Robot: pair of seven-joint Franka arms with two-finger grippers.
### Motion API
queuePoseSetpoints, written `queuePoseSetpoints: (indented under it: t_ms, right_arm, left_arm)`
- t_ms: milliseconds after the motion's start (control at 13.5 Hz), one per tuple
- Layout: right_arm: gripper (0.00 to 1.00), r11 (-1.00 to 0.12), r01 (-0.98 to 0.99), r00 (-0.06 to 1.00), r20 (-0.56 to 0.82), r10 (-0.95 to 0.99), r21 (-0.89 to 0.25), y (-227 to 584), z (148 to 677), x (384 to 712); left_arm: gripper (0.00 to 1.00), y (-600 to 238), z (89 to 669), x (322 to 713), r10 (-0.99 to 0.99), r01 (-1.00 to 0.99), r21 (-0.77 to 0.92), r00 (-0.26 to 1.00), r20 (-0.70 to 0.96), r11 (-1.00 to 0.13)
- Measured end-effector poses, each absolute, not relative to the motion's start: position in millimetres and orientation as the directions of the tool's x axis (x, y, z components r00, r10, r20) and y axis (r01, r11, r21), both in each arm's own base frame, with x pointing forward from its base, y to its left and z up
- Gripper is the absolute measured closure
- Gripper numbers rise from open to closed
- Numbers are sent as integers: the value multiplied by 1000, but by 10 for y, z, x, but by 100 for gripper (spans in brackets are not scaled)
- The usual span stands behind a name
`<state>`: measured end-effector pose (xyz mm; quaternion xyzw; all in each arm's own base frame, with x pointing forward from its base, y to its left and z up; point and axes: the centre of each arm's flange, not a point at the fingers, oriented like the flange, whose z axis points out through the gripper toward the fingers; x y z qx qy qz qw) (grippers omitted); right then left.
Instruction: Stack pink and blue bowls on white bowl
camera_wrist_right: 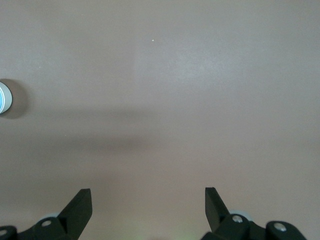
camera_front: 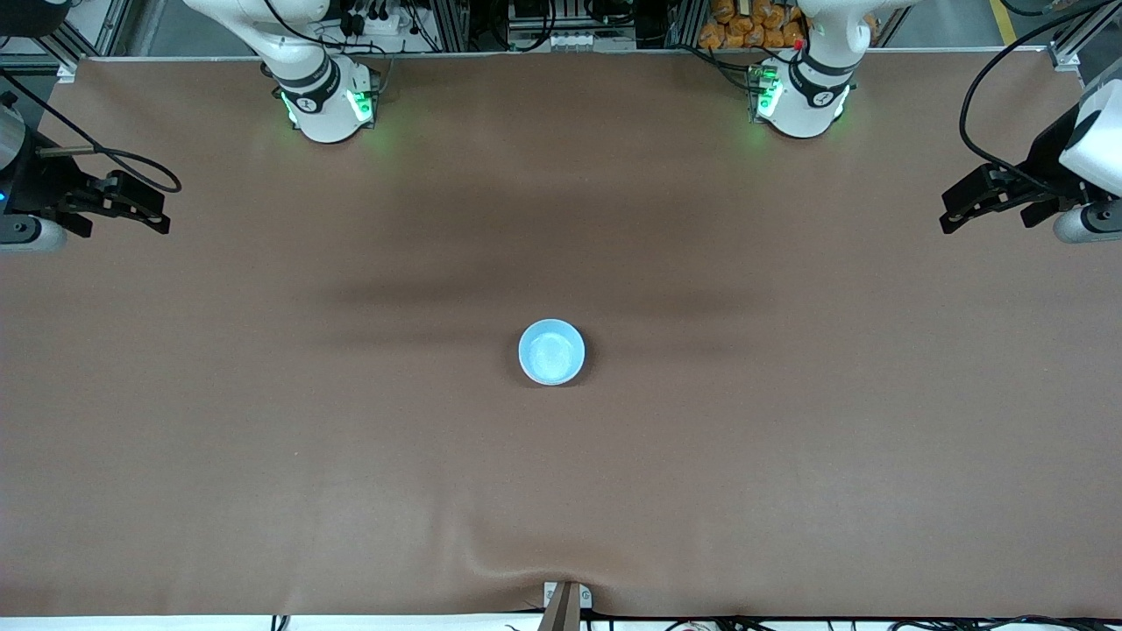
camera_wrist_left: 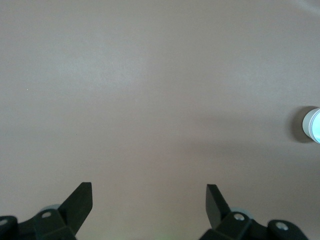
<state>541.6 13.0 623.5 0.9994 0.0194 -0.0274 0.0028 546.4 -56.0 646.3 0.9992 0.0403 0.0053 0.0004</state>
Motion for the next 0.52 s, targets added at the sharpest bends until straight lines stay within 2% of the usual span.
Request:
queuePoseSetpoints:
  t_ms: [519]
  right_arm:
    - [0, -999, 36, 998, -57, 35, 4, 114, 6240, 5414]
  left_arm:
    - [0, -560, 6462, 5465, 81, 81, 1, 997, 10, -997]
